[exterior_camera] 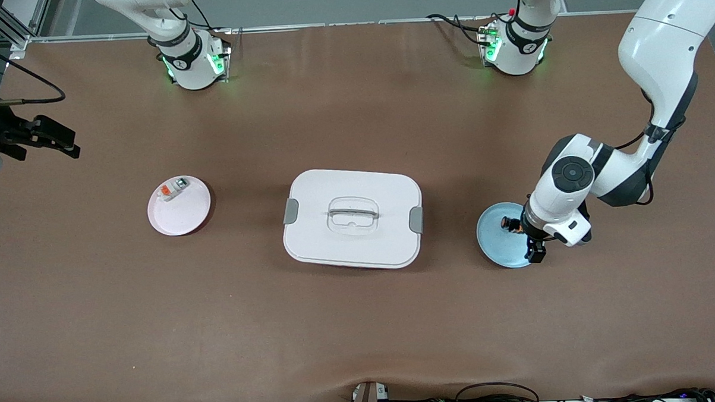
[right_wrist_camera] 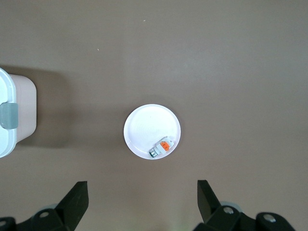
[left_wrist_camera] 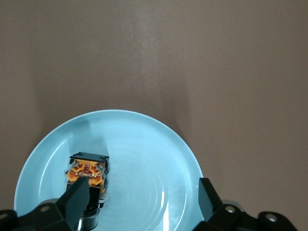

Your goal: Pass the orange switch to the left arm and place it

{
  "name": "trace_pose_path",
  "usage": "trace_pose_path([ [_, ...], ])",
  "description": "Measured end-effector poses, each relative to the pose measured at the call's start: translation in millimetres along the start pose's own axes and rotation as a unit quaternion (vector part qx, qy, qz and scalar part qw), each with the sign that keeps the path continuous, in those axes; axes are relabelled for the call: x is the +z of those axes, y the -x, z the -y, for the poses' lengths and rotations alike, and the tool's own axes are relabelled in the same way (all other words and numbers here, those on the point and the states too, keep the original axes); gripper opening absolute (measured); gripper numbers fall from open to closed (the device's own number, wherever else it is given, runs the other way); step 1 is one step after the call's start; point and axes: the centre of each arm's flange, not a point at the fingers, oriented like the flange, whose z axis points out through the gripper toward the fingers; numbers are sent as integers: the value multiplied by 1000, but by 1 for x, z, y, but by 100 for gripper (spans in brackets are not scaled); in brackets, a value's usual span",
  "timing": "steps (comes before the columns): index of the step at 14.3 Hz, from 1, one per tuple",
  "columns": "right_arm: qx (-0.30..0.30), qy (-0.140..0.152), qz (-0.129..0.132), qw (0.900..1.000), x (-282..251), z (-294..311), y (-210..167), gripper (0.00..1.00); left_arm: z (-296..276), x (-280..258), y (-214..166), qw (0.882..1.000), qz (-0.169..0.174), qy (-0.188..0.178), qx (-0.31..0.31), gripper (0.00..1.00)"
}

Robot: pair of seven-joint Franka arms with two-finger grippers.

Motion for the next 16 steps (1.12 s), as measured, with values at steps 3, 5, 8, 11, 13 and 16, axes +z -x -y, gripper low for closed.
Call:
trace_pose_path([
  [3,2,0,-12,1000,-11,-2,0,100,-1,-6,-3,999,24,-12,30,100],
  [5,6,-4,-16,1000,-15,-6,1,100,-2,-18,-10,998,36,-15,58,100],
  [8,12,-17,-17,1000,-16,-11,1,100,0,-38,-16,993,44,-15,108,100],
  [11,16,-28,-16,999,-16,-14,1,100,5,-57,-20,982,60,-18,177,100],
  [13,18,-30,-15,999,-16,-16,1,100,9,-68,-32,970,68,-18,232,100],
  [16,17,-30,-15,999,-16,-16,1,100,18,-80,-48,938,80,-11,338,100],
])
